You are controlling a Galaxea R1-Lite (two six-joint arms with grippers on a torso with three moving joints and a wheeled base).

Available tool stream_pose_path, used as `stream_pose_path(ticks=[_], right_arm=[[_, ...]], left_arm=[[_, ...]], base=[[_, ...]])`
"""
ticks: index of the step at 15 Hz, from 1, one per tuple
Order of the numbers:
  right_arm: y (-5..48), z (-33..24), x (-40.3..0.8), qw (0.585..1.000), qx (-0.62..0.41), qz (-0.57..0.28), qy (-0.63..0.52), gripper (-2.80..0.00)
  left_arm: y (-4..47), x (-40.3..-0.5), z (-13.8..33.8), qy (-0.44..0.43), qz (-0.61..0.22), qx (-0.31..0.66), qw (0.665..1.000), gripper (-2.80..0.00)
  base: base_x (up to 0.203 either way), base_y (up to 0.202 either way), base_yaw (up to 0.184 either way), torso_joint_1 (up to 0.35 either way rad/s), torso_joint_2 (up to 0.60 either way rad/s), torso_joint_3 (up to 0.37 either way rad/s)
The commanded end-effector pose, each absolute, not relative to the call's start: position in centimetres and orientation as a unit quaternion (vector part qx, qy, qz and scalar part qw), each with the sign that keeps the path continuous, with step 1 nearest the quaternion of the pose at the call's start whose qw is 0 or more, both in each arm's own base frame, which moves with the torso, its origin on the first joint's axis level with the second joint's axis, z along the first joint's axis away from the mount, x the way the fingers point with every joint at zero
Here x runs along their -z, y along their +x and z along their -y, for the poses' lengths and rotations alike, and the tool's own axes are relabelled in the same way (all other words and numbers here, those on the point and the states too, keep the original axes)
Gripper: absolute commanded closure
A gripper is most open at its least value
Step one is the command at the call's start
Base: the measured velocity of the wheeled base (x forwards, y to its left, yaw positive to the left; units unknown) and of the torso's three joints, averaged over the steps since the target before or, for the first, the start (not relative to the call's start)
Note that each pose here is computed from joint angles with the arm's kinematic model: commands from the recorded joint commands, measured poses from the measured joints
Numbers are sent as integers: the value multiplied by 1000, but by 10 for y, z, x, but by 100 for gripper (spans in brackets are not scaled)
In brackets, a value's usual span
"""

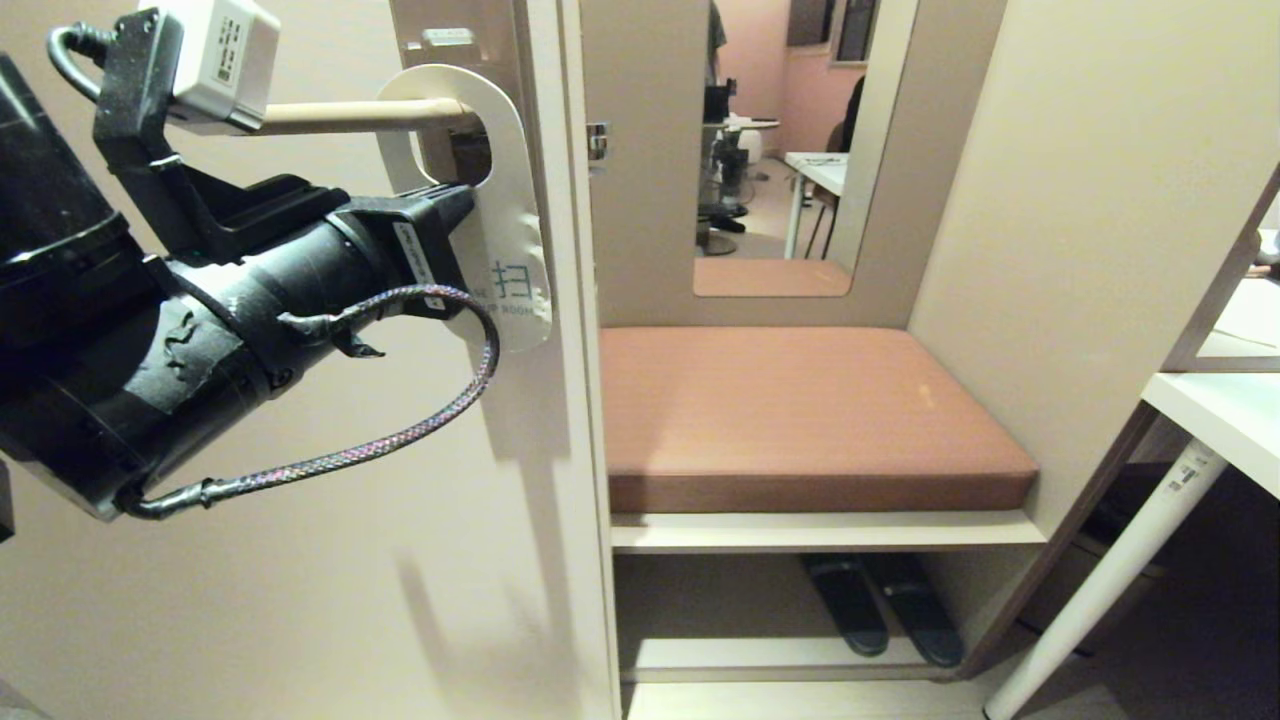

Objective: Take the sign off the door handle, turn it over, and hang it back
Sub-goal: Hang the sign back with the other side facing out

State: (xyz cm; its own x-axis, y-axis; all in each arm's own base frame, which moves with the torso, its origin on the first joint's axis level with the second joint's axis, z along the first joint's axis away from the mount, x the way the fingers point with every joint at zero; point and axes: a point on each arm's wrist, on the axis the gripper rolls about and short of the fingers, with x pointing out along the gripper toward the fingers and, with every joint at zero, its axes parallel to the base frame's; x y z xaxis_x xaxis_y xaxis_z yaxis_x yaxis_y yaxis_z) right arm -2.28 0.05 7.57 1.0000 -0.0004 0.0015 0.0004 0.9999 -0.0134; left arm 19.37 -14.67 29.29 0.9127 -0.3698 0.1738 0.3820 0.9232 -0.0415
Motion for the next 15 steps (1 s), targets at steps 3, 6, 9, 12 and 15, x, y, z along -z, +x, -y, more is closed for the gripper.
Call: stream_pose_path(ticks=[3,6,9,12,15], right_arm=[[-23,0,-76,1000,0,1,-7,0],[-23,0,-76,1000,0,2,-7,0],[-23,0,-76,1000,0,1,-7,0],[-23,0,-76,1000,0,1,-7,0],[-23,0,-76,1000,0,1,-7,0]], left_arm=[[197,-292,150,-37,80,198,976,0],[201,-294,152,-40,83,197,976,0],[202,-294,153,-40,82,197,976,0],[200,-295,152,-40,84,197,976,0],[194,-296,147,-39,88,196,976,0]], base=[[0,0,0,0,0,0],[0,0,0,0,0,0],[0,0,0,0,0,0],[0,0,0,0,0,0],[0,0,0,0,0,0]])
